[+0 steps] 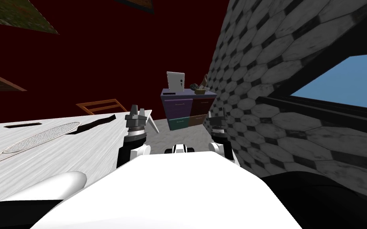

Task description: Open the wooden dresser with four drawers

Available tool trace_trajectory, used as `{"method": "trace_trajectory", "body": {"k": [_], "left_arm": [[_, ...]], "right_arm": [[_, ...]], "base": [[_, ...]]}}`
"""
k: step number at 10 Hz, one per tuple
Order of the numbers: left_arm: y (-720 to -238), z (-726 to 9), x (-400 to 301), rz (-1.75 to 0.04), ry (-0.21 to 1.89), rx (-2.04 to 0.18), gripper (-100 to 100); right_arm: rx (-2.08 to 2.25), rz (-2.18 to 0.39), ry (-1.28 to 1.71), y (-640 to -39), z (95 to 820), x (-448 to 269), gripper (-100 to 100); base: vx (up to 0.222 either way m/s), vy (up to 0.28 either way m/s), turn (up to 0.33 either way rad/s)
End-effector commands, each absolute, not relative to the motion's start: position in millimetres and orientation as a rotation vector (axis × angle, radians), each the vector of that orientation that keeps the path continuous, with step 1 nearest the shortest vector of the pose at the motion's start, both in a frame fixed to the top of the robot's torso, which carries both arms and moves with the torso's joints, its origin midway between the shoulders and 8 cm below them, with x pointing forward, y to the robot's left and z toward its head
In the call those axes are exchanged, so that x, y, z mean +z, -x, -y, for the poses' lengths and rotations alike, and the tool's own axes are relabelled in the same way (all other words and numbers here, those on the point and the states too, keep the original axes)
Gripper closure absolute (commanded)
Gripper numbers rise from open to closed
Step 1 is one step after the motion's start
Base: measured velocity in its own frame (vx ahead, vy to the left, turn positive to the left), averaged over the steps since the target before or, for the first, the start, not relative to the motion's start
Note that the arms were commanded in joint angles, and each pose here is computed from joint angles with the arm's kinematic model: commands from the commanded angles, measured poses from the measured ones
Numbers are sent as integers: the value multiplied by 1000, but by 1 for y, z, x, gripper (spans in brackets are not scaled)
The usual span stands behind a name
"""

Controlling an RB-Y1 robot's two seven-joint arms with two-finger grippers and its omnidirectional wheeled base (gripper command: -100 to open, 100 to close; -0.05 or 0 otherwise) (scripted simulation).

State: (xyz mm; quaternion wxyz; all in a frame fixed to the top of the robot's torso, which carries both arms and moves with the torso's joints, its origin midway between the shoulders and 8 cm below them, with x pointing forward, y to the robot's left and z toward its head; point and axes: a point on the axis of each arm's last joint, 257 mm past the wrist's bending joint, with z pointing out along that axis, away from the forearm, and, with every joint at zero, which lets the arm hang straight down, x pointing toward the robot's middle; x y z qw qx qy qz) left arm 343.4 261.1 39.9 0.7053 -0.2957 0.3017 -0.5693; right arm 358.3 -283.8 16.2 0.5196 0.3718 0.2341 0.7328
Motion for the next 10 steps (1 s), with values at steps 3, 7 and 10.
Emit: {"method": "trace_trajectory", "body": {"k": [3,7,10], "left_arm": [[-343,-261,40,-671,657,-1266,0],[-343,-261,40,-671,657,-1265,0],[-343,-261,40,-671,657,-1265,0]], "right_arm": [[1914,-494,-978,-363,285,8,-100],[2043,-426,-1057,-367,287,0,-100],[2133,-372,-1111,-370,288,-5,-100]], "base": [[47,13,93],[38,5,85],[49,5,87]]}}
